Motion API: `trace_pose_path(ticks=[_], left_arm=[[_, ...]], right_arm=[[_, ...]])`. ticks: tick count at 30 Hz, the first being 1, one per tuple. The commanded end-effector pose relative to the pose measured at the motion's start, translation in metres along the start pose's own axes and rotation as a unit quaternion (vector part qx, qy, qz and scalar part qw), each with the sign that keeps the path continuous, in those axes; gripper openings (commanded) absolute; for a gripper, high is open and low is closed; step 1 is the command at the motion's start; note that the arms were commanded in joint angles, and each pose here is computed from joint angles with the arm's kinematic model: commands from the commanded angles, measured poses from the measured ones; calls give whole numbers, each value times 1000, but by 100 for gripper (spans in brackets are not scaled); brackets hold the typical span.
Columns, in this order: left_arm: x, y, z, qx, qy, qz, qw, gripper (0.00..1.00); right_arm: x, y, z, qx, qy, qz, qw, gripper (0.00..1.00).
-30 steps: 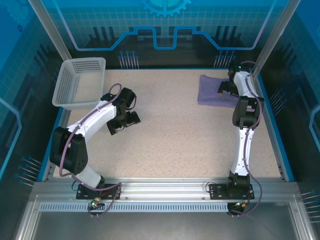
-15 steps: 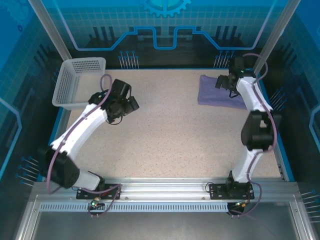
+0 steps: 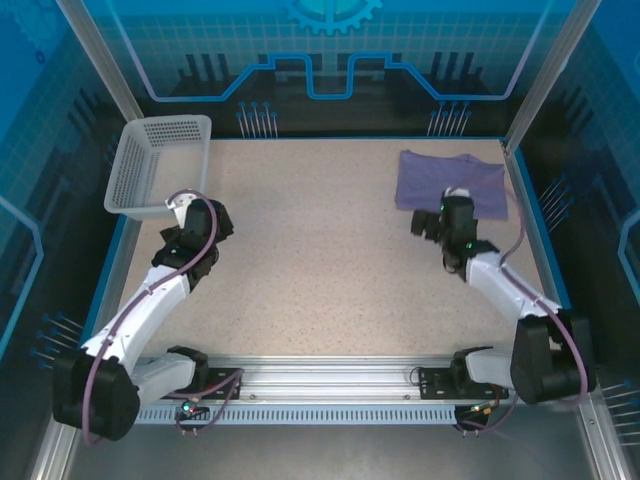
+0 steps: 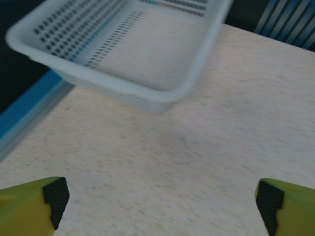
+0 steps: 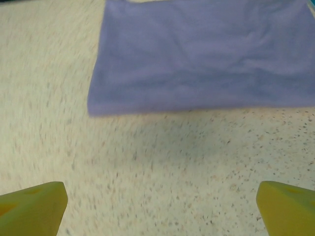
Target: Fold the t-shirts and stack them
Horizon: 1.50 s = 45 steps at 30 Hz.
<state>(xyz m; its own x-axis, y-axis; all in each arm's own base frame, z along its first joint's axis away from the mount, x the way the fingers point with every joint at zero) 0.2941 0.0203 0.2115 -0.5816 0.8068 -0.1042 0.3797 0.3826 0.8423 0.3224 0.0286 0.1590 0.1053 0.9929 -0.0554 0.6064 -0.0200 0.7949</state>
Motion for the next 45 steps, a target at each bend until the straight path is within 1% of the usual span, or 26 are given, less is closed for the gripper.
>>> trace_pose_path(ticks=[1,3,4,5,7,9,12,14,16,18,20,22,23,24,26,28,30,32,36,37,40,42,45], left_arm=[[8,10,24,-32,14,31,999,99],[12,4,40,-20,12,56,998,99],[13,1,49,-16,8,68,998,99],[13,-2,54,-13,5,76,997,99],[13,-7,64,-14,-4,75,997,99],[10,-12,72,-14,-15,74,997,99],[0,-23,79,-8,-54,72,996,99],[-4,-34,79,-4,-75,64,995,99],[-2,-45,79,-9,-80,56,995,99],[-1,-51,82,-13,-80,58,995,99],[-8,-48,86,-20,-96,70,993,99],[-16,-43,94,-29,-111,60,992,99],[-20,-42,98,-25,-116,56,991,99],[-27,-43,100,-30,-129,62,989,99],[-36,-49,102,-28,-134,87,987,99],[-43,-52,98,-31,-150,105,983,99],[-42,-54,92,-44,-166,102,980,99],[-38,-57,87,-63,-177,93,978,99],[-33,-70,79,-98,-214,85,968,99],[-33,-72,78,-110,-224,87,964,99],[-37,-73,78,-102,-232,95,963,99],[-39,-71,85,-72,-244,91,963,99],[-37,-70,86,-70,-246,86,963,99]], right_arm=[[2,18,0,-73,-31,-71,994,100],[4,-3,12,-14,-15,-93,995,100],[5,-11,16,-2,3,-91,996,100],[6,-18,17,-4,12,-91,996,100],[6,-29,17,-17,28,-87,996,100],[7,-29,18,-31,46,-89,995,100],[5,-19,27,-39,52,-79,995,100],[7,-13,36,-46,58,-88,993,100],[7,-4,44,-60,60,-91,992,100],[6,1,52,-56,51,-104,992,100],[4,2,54,-72,66,-105,990,100],[-3,0,56,-81,83,-86,990,100],[-3,-2,57,-84,83,-85,989,100],[0,-3,54,-93,90,-91,987,100],[3,-5,52,-102,97,-100,985,100],[2,-6,50,-106,92,-98,985,100],[-1,-7,47,-114,78,-95,986,100],[-7,-11,38,-140,49,-85,985,100],[-11,-29,25,-210,42,-71,974,100],[-12,-33,25,-213,40,-71,974,100],[-11,-30,32,-190,39,-71,978,100],[-14,-22,49,-139,25,-62,988,100],[-8,-19,50,-136,33,-77,987,100]])
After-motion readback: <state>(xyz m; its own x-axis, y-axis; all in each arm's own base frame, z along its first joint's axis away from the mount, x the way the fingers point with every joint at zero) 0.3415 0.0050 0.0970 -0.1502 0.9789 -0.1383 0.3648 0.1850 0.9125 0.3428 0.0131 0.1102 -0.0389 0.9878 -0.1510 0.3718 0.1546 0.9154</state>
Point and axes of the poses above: each hand's point on the last joint's axis, 136 mm out from that joint toward the fingers, its own z axis out along the fingers, its own x axis along the line the jaws close on, y = z × x, the point moved 5 cm from there along -z, back along the fingers, and after that the axes turned 5 degrees about -z, right-handed, at the moved point
